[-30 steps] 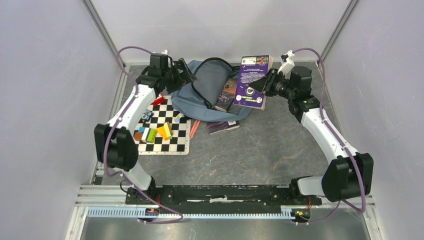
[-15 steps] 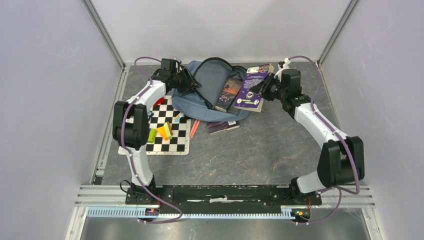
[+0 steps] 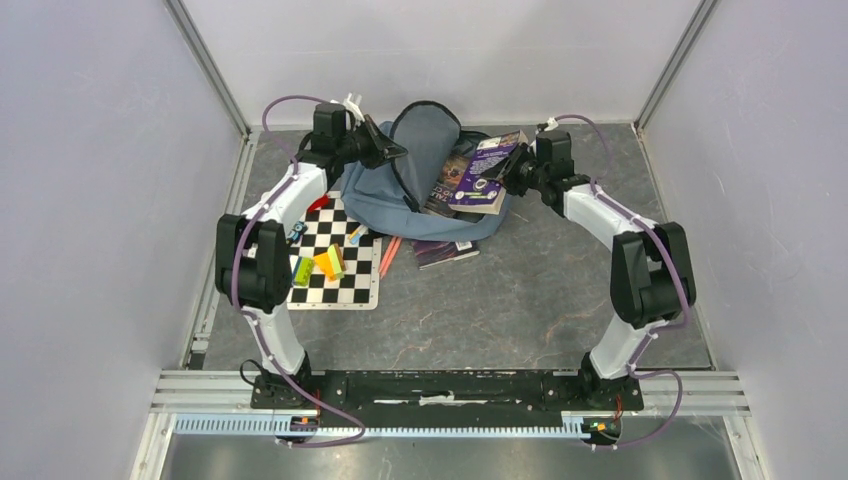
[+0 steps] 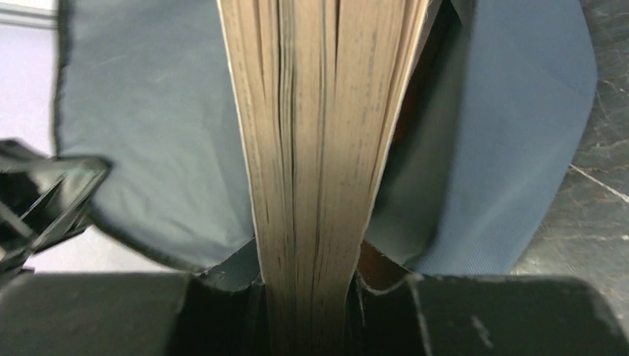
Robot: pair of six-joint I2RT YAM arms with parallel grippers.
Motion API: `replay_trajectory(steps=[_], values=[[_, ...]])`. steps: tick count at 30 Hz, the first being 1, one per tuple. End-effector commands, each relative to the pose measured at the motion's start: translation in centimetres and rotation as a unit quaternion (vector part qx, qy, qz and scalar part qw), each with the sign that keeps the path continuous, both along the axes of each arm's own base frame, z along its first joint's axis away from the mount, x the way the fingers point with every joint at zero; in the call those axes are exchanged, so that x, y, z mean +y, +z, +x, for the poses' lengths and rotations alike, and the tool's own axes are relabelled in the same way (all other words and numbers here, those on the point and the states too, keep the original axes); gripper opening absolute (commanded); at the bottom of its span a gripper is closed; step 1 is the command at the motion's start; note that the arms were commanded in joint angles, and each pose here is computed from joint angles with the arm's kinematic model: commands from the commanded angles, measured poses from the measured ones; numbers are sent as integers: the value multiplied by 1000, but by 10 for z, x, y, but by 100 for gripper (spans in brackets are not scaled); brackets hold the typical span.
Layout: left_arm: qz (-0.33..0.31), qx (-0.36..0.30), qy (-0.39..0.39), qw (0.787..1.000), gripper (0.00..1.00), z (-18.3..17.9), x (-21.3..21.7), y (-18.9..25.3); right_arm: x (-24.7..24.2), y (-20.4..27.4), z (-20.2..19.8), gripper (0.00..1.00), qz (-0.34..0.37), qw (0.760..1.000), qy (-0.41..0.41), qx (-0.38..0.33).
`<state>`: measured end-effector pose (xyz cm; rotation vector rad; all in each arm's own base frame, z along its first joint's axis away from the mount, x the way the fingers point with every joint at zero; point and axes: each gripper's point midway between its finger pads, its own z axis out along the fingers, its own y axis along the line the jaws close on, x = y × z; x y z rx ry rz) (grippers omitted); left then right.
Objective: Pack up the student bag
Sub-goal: Place the book in the student bag.
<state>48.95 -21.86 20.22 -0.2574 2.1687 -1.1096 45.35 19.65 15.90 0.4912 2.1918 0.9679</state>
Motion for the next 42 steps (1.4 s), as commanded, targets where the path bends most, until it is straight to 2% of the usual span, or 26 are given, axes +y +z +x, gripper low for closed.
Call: replay_trajectory(steps=[1, 5, 10, 15, 19, 24, 27, 30, 32, 36, 42], values=[[-34, -146, -25, 988, 2, -11, -5, 90, 15, 46, 32, 0, 39, 997, -11, -60], [-53, -175, -40, 982, 2, -20, -10, 107, 25, 34, 42, 0, 28, 998, -15, -50], [-67, -175, -71, 980, 2, -20, -21, 111, 50, 13, 49, 0, 25, 999, 3, -34], [-65, -176, -69, 980, 2, -14, -24, 108, 88, 0, 62, 0, 40, 998, 35, -20], [-68, -169, -70, 981, 2, -13, -25, 104, 116, -18, 81, 0, 17, 998, 51, -13], [-67, -167, -71, 981, 2, -12, -25, 103, 133, -48, 91, 17, -1, 999, 54, 4], [-60, -167, -63, 982, 2, -9, -23, 101, 130, -61, 85, 33, -13, 998, 61, 14], [-58, -164, -63, 983, 2, -9, -23, 100, 118, -54, 80, 51, -50, 996, 66, -13], [-57, -164, -64, 983, 2, -9, -23, 100, 112, -48, 78, 57, -77, 993, 80, -37], [-43, -170, -59, 983, 2, -11, -19, 100, 98, -43, 75, 64, -137, 983, 106, -64], [-28, -170, -58, 983, 2, -17, -14, 100, 74, -49, 64, 65, -209, 969, 114, -58]])
